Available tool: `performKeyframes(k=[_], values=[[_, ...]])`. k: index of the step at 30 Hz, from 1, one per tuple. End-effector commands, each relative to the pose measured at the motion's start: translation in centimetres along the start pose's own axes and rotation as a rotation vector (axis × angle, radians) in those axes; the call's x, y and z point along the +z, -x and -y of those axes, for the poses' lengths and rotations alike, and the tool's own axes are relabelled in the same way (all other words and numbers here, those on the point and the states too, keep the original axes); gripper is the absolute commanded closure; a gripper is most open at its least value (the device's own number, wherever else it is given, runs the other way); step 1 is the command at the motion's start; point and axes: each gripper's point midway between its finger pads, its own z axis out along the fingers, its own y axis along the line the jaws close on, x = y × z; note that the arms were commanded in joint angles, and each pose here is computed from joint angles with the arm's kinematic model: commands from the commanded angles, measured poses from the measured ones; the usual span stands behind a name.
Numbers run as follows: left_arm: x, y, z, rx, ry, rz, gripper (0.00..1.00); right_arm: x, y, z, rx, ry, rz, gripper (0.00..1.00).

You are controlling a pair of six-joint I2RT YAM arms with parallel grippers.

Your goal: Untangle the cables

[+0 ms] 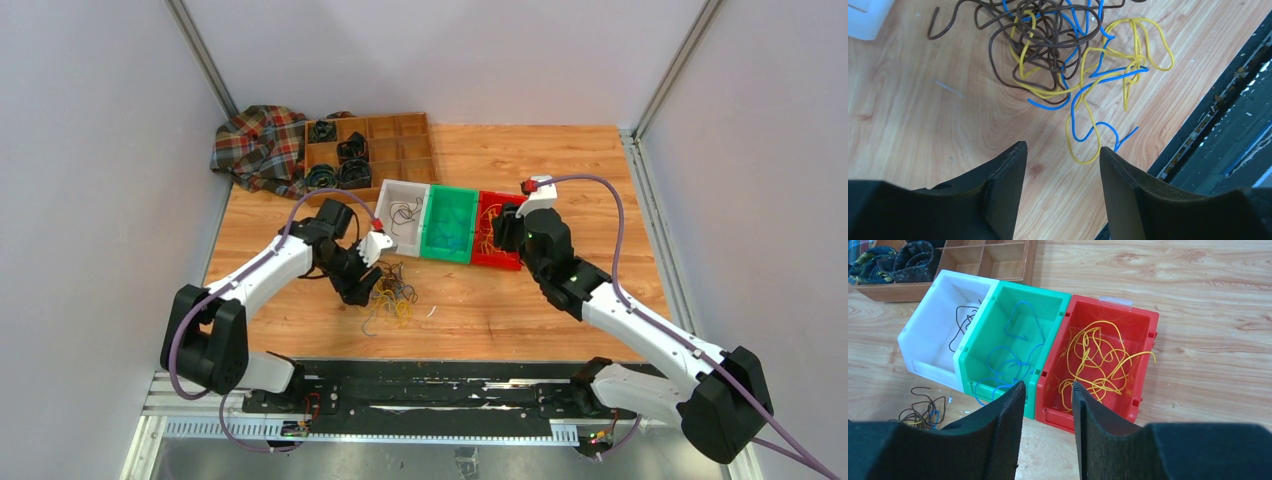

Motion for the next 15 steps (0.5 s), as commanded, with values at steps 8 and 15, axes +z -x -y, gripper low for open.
performKeyframes(k=[8,15], values=[[1.2,-0.7,-0.2,-0.044,-0.064,-0.019,0.49,-0.5,2.0,-0.7,0.006,0.011,0.04,0.63],[0.5,-1.4,-1.2,-0.022,-0.022,-0.022,0.56,-0.4,1.9,-0.9,0.01,0.02,0.037,0.65]])
